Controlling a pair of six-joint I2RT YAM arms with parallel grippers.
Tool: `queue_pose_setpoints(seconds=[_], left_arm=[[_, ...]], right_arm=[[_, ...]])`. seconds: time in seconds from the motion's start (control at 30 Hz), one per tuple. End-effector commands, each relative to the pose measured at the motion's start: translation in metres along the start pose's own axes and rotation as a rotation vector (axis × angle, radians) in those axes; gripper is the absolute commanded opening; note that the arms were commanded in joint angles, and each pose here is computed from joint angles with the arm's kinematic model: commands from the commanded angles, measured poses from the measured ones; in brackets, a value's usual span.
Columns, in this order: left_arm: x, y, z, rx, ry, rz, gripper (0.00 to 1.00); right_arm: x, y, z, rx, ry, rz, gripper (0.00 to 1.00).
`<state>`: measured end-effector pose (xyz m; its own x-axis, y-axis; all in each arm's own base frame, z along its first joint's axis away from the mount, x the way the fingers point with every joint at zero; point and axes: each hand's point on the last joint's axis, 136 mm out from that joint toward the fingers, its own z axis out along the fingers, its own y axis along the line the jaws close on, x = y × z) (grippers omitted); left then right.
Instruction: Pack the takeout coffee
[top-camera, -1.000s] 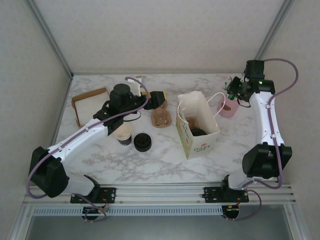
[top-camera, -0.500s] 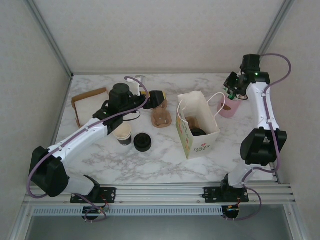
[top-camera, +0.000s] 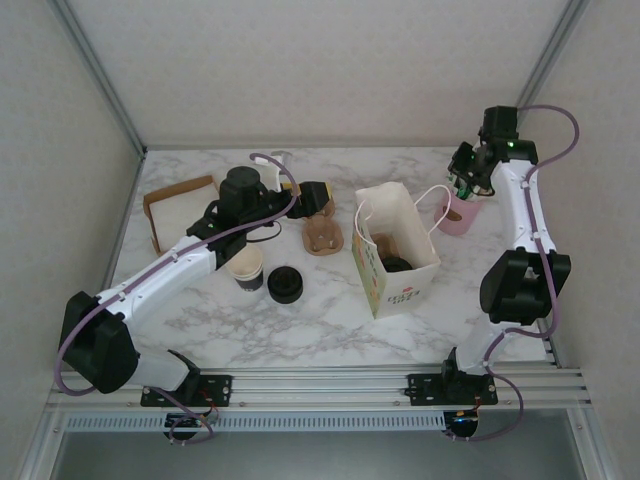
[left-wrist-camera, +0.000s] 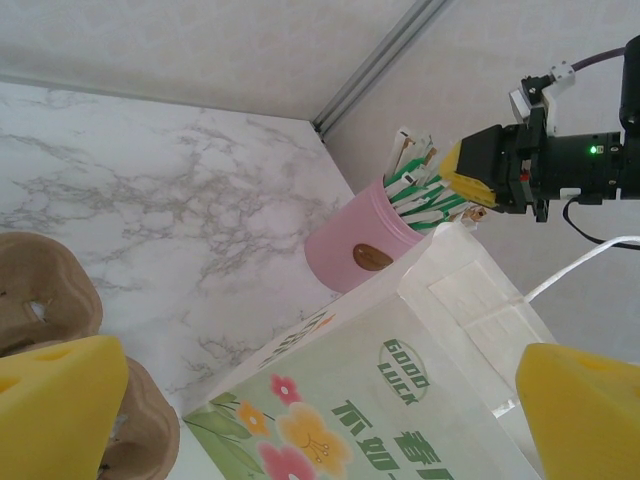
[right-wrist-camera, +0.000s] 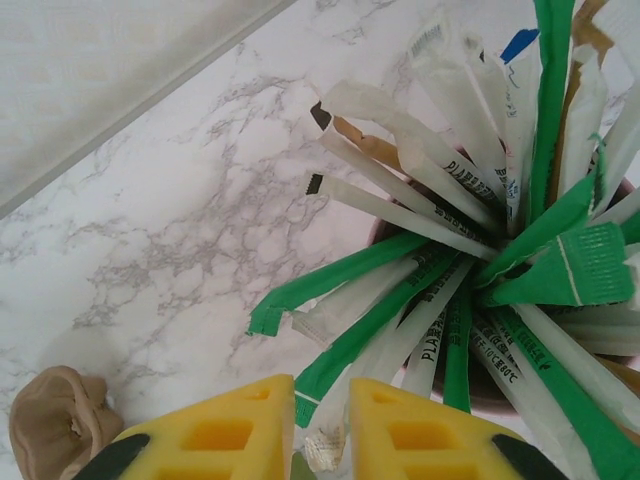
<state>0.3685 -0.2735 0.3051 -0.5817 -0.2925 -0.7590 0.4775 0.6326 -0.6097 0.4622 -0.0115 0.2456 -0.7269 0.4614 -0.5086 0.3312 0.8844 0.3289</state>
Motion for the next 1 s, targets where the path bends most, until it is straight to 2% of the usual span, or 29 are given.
queue_pose_setpoints(seconds=[0.0,0.3,0.97], left_arm=[[-0.01,-0.005,-0.001,0.024,-0.017,0.004,1.0],[-0.008,-0.005,-0.002,0.022,-0.015,0.002,1.0],[-0.01,-0.008,-0.008,0.03,-0.028,0.006,1.0]], right_arm=[[-0.003,0.0,0.001,0.002,0.01,-0.012,0.19],[0.001,0.001,0.006,-0.005,0.033,-0.01,0.19],[-0.004,-0.001,-0.019,0.024,0.001,-0.025,0.04]])
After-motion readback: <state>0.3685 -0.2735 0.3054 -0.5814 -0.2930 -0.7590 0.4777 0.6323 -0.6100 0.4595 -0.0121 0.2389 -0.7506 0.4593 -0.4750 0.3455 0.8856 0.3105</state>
